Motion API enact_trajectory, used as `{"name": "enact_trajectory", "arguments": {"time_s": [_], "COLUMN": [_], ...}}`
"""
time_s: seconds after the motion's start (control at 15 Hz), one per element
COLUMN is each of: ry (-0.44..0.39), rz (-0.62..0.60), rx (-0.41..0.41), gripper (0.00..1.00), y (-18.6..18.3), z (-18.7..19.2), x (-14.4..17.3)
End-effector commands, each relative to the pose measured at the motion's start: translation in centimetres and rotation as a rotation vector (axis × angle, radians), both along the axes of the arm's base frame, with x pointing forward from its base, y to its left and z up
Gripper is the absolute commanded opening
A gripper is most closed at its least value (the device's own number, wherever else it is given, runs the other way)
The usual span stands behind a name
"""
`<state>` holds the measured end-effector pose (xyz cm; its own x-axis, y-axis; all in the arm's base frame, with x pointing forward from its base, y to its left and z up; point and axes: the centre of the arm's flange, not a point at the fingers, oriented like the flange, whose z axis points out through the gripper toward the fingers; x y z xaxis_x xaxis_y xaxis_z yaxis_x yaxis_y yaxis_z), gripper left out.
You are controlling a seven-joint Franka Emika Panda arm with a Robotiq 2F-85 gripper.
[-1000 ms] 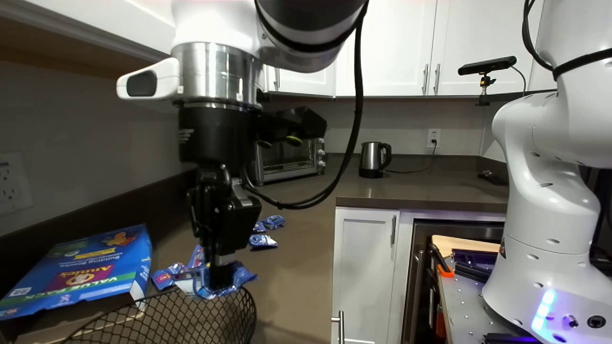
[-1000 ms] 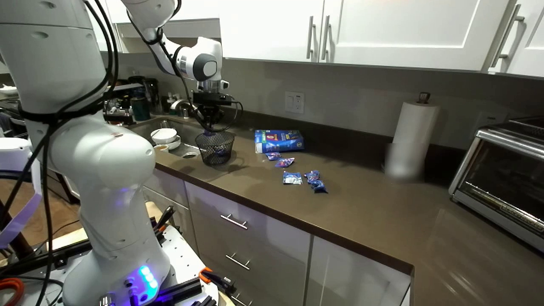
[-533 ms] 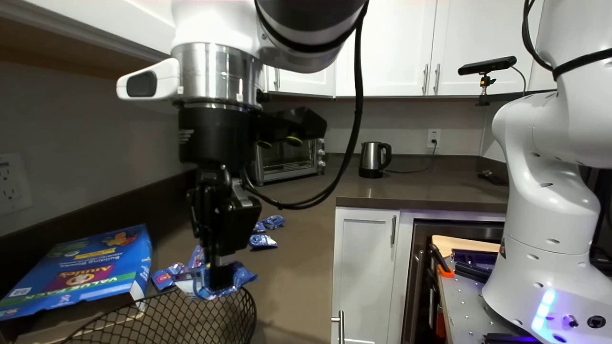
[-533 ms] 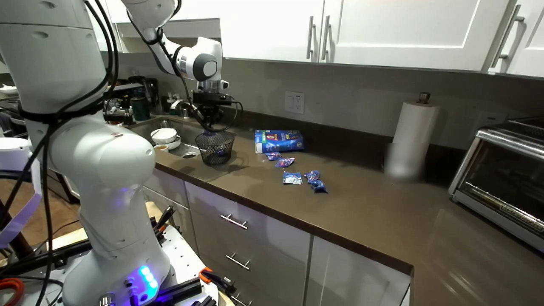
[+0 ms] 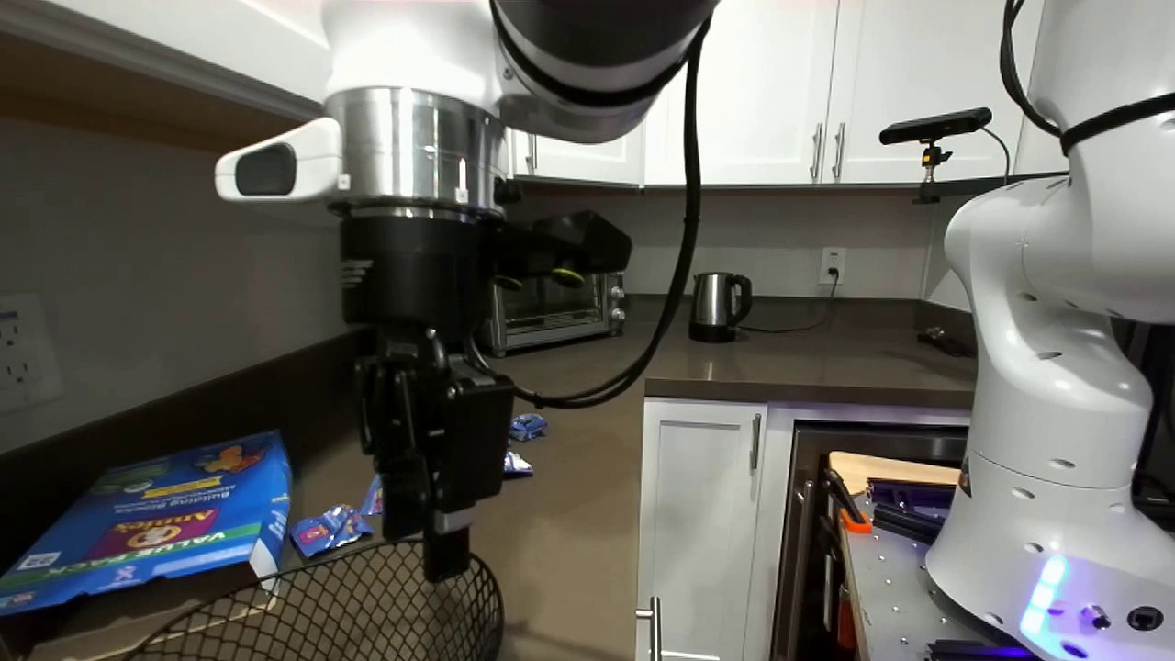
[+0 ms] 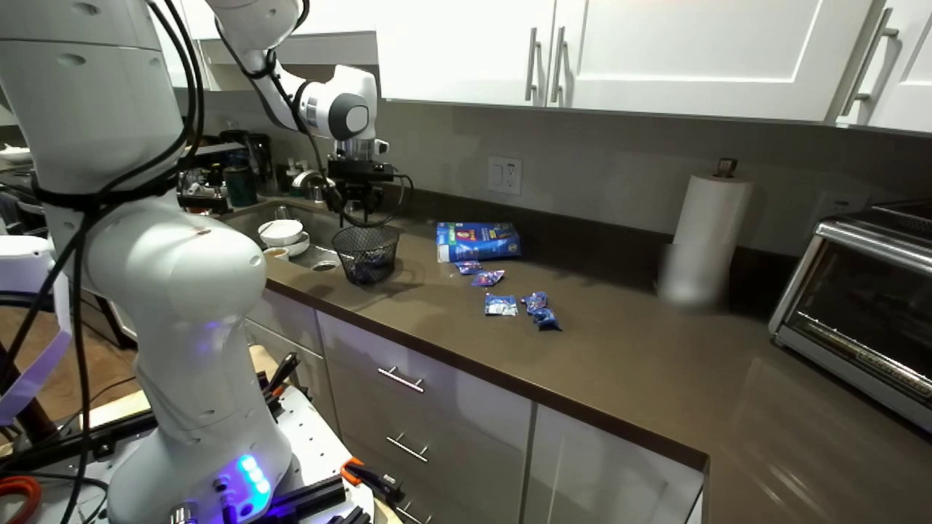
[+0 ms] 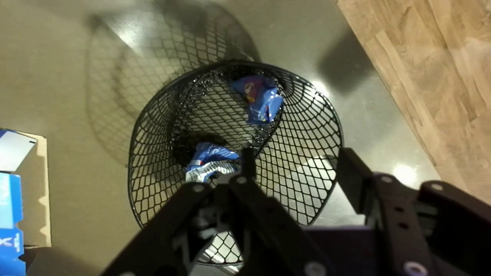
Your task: Place one blue sachet inside the black basket on the left
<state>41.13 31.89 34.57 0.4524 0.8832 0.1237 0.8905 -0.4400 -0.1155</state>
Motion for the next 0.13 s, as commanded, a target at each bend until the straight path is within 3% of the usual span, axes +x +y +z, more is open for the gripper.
{"name": "enact_trajectory", "arguments": {"time_s": [0.0, 0.07], "ry": [0.0, 0.0], "rz": [0.001, 0.001], "rx": [0.0, 0.0], "gripper": [0.63, 0.63], "y": [0.04, 0.04], "z": [-0.01, -0.01], "x": [-0.03, -0.03]}}
